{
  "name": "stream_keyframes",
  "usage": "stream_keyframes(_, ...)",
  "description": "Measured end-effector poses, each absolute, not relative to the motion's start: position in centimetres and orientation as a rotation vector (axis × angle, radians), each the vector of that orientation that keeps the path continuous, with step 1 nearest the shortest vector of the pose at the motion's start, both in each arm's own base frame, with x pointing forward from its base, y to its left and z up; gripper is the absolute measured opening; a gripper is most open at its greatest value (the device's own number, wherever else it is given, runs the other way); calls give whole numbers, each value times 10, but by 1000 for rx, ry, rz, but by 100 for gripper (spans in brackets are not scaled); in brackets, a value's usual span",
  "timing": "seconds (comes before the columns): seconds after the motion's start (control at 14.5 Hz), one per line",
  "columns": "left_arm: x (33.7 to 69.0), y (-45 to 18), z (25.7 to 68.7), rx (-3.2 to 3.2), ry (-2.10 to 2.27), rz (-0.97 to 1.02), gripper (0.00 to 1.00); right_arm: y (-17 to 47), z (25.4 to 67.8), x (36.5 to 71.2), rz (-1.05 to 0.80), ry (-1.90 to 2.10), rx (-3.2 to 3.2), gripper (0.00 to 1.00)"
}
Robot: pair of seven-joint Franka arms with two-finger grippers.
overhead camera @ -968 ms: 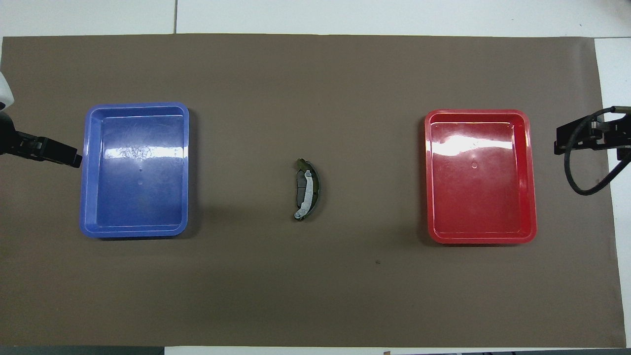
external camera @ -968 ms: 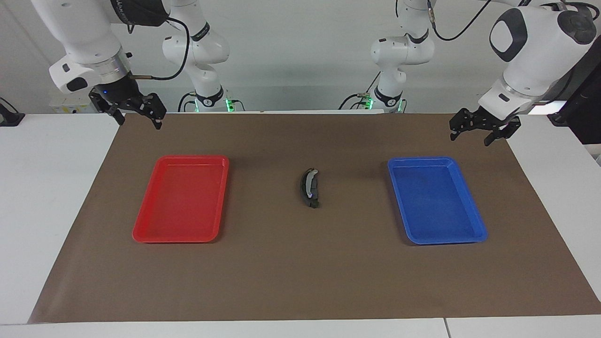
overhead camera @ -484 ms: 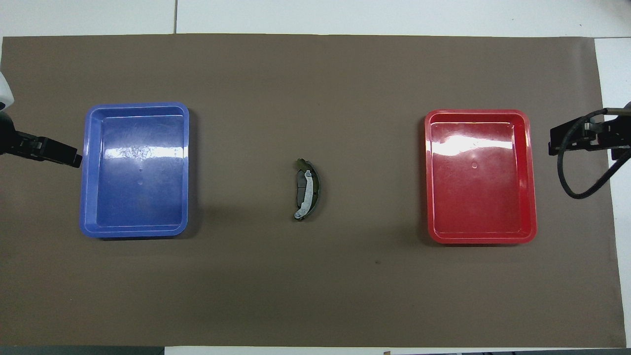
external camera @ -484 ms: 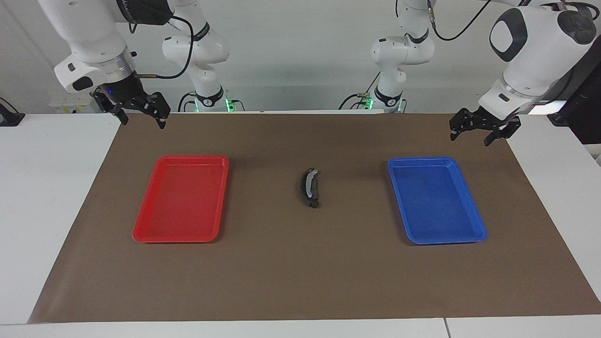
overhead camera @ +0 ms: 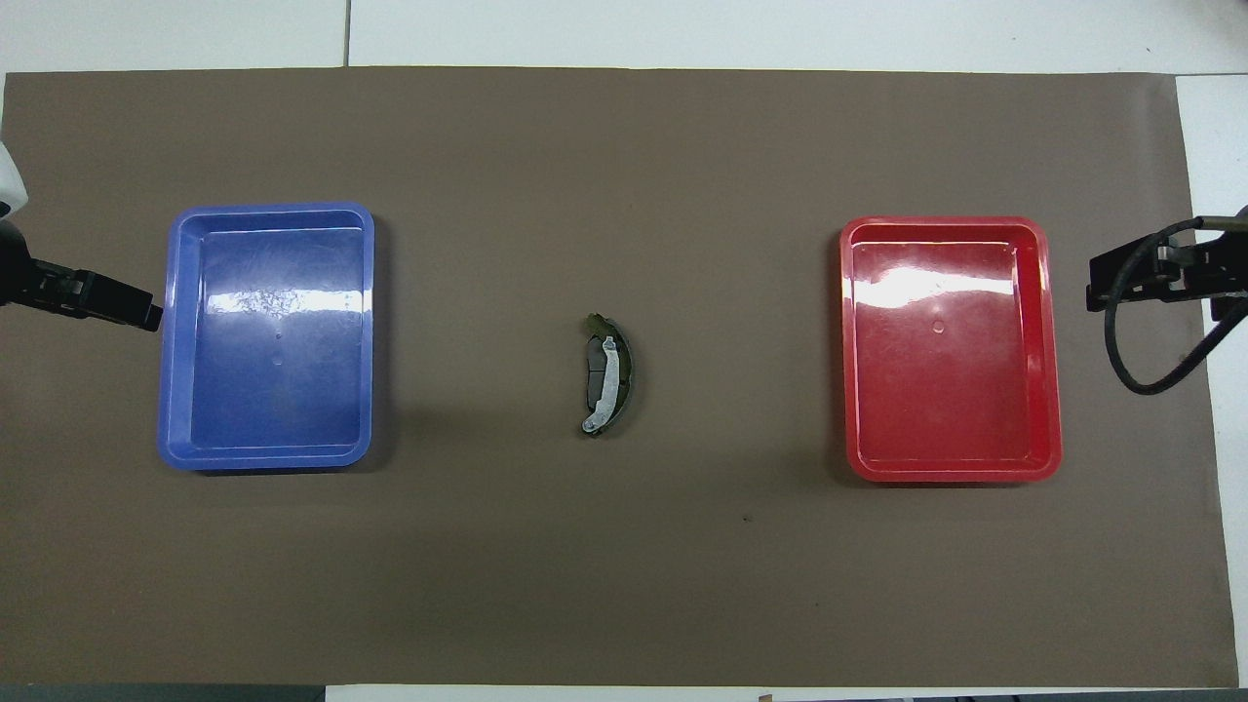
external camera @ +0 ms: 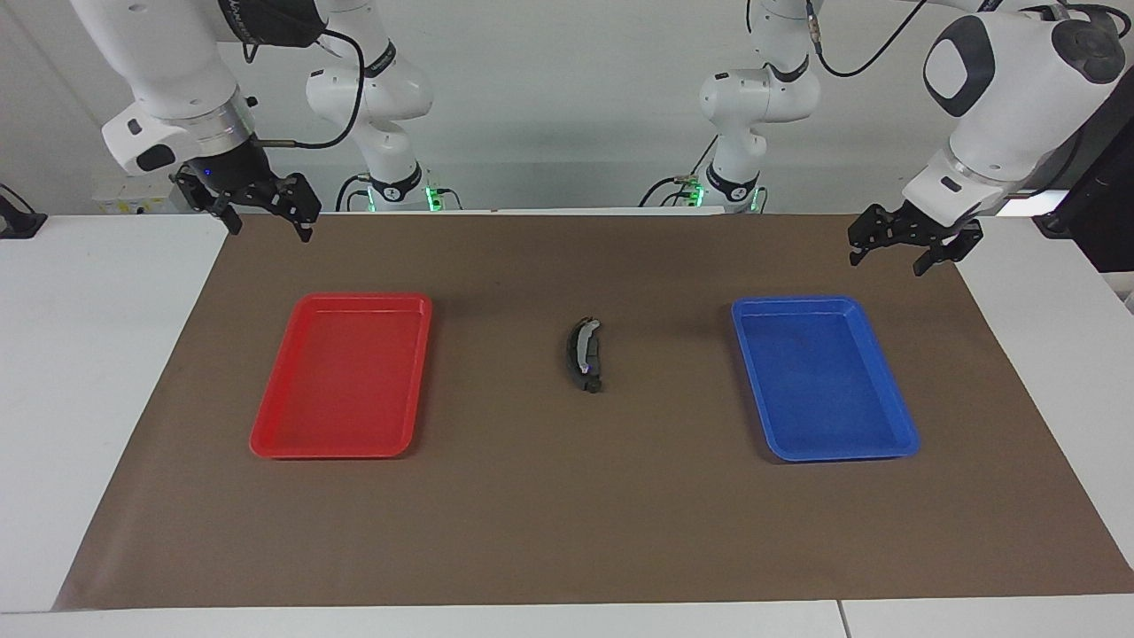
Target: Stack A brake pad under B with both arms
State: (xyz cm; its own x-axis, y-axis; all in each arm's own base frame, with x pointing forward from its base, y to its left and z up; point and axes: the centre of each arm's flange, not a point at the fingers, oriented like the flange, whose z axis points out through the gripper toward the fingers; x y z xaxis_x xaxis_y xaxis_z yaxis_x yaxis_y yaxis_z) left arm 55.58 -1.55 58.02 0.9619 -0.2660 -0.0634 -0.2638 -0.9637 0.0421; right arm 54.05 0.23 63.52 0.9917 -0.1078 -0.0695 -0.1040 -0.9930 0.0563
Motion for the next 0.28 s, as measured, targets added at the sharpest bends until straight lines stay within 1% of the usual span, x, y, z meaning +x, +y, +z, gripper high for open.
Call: stream_keyframes(0.28,556,-15,580,3079,-416,-106,100,-9,636,540,-120,-172,3106,100)
